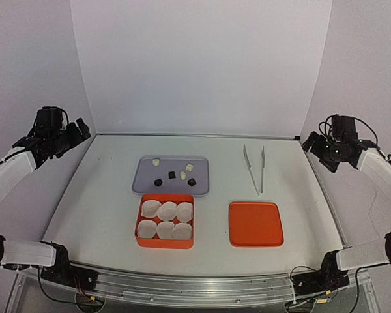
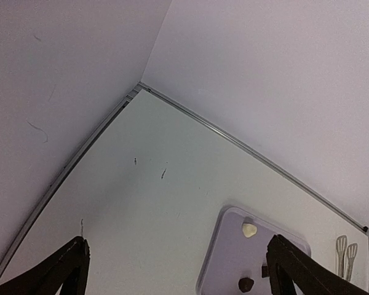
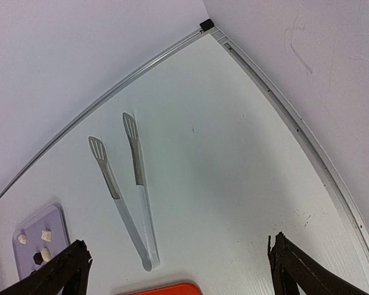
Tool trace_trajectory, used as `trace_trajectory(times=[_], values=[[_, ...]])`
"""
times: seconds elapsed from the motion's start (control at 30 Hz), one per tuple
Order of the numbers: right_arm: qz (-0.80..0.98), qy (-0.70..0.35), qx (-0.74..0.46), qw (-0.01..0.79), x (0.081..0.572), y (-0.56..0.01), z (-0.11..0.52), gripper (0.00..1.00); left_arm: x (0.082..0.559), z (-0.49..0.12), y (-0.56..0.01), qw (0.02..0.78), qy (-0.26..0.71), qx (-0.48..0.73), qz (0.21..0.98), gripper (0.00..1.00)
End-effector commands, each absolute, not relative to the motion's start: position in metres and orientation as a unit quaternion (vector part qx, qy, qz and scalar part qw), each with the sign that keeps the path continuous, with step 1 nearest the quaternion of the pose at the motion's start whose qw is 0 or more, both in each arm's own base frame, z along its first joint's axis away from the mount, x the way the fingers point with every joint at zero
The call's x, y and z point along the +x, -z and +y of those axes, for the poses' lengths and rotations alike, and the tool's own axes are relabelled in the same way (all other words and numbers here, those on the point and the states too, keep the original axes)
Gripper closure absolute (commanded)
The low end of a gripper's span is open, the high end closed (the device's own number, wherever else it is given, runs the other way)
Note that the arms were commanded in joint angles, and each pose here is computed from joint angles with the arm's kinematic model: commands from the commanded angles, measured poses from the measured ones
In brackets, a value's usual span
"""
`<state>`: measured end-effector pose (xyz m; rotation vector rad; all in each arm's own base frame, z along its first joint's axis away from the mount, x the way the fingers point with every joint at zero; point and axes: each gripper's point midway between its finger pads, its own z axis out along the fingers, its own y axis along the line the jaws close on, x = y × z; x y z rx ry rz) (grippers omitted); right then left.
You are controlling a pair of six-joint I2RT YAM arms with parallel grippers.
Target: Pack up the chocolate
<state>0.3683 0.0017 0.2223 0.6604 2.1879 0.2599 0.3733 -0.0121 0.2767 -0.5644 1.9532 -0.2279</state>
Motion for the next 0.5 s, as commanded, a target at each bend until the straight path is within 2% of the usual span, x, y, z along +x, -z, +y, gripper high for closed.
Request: trace_trajectory(times=[0.0,0.23,0.47], values=[[0.861,-0.104,0.257,0.426,0.364,-0.235,0.000,0.02,0.371,-0.011,-0.294,0.541,0.107,-0.244,0.797,0.00],[0.883,-0.200,0.183,0.382,0.381,-0.236,0.046,0.02,0.374,-0.014,-0.280,0.527,0.111,-0.247,0.805,0.00],[0.923,-0.178,0.075,0.333,0.418,-0.200,0.100,0.02,0.382,-0.018,-0.266,0.511,0.114,-0.245,0.816,0.00]])
